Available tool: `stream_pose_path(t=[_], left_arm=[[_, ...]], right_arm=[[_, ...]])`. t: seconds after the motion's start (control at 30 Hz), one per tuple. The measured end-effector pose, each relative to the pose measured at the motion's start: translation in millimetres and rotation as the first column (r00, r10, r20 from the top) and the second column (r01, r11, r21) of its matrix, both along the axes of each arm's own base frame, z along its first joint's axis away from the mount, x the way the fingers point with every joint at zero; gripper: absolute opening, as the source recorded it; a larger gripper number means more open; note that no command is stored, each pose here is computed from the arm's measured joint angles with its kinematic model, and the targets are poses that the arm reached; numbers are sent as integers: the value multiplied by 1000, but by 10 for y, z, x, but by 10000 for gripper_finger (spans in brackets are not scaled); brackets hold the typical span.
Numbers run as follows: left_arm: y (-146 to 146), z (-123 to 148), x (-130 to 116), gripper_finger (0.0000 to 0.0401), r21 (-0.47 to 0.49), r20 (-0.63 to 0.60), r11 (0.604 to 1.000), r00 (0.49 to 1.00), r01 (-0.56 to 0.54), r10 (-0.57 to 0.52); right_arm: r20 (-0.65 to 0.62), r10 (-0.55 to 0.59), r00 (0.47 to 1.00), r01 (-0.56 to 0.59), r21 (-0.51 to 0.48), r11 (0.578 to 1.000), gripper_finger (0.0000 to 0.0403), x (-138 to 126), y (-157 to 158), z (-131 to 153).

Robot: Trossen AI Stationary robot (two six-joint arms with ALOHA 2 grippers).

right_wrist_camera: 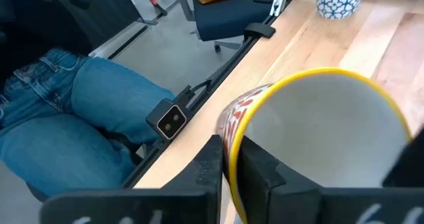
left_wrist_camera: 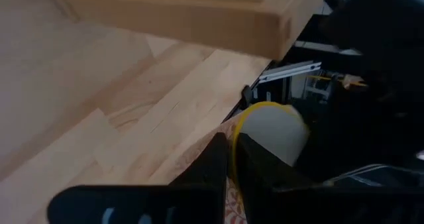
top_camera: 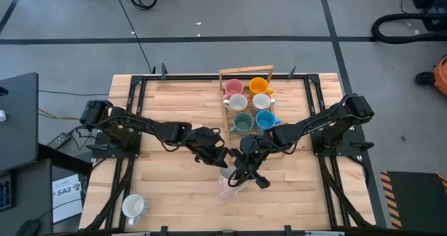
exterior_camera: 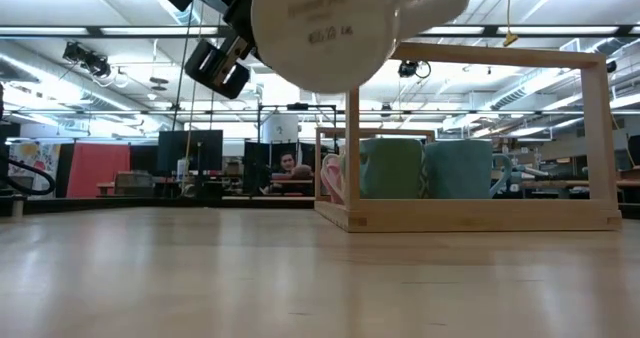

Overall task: Place coffee mugs
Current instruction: Put the orange patterned mug on the shelf

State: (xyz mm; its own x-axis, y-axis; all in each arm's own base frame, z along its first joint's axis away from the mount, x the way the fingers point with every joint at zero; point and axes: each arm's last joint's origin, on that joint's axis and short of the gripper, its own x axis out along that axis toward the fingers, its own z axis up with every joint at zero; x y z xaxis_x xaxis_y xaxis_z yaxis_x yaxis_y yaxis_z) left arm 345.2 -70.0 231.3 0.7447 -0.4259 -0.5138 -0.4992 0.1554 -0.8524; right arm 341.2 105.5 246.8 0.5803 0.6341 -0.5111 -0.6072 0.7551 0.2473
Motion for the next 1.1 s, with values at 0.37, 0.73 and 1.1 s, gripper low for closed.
stream_pose_path(t=[0.37,0.73,1.1], left_arm=[[-8,30,17,37,-10,36,1000,999,7,-7],[-16,31,13,38,18,54,999,997,47,-48],[-28,38,9,38,39,70,996,994,79,-82]], right_arm=[[-1,17,1000,-17,4,1000,28,-5,7,-4],[7,36,999,-36,10,999,28,-4,5,2],[-35,89,995,-88,34,996,28,-39,8,-18]])
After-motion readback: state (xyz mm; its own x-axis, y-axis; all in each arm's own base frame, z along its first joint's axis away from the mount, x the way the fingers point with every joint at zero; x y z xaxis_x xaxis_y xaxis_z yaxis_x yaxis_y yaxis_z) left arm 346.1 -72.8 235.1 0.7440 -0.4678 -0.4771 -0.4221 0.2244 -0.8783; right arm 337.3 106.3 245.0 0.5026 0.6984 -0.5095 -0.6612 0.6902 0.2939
